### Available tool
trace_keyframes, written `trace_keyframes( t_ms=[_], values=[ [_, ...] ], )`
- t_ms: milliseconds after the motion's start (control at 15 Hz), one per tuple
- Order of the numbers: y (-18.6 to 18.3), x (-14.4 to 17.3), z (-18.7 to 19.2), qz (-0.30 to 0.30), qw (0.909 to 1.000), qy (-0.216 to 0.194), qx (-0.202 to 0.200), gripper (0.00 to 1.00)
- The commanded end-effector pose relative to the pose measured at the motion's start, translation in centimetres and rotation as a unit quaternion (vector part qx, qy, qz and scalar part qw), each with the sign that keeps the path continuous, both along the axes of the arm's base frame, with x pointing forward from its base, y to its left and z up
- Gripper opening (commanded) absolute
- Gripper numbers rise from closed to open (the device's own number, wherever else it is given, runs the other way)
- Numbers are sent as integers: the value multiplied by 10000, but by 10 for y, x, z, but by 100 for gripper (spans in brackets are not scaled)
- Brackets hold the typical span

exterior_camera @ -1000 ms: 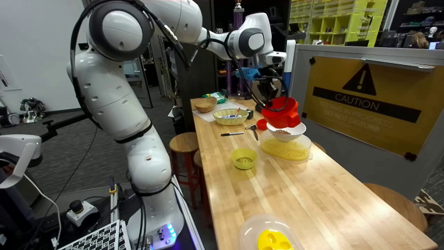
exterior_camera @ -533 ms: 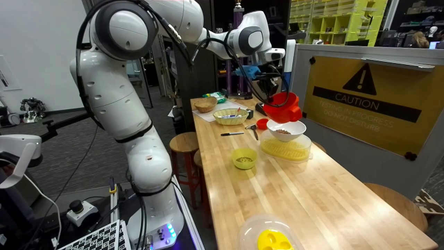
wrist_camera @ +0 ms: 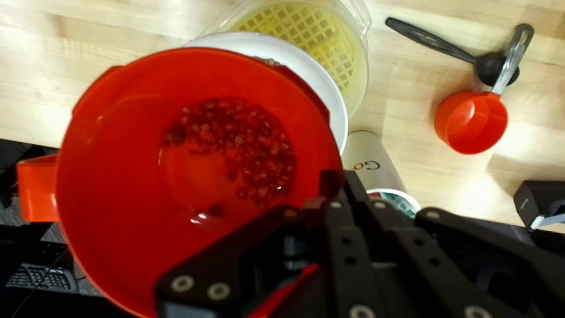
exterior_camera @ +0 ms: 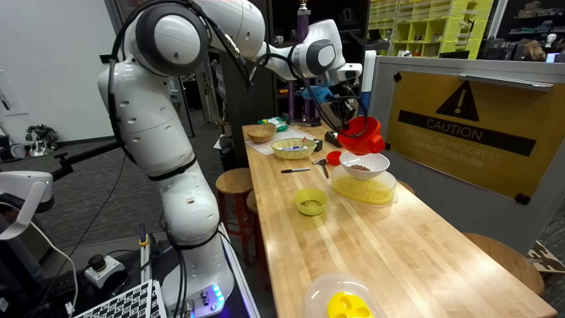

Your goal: Pour the contents of the orange bowl into the white bowl on the left

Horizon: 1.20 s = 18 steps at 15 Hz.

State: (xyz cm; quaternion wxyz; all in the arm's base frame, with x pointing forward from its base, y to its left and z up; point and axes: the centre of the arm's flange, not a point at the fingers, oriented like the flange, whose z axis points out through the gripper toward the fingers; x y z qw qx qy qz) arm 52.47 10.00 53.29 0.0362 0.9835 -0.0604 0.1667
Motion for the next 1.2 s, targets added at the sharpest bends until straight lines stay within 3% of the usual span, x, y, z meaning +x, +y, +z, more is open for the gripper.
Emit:
trace_keyframes(
  t_ms=[0,733,1133],
  values=[
    [10,14,-1,-101,9995,-281,-109,1],
    [12,45,-18,-508,9917,-1152,-241,1],
    [12,55,-18,-864,9778,-1875,-361,1]
  ],
)
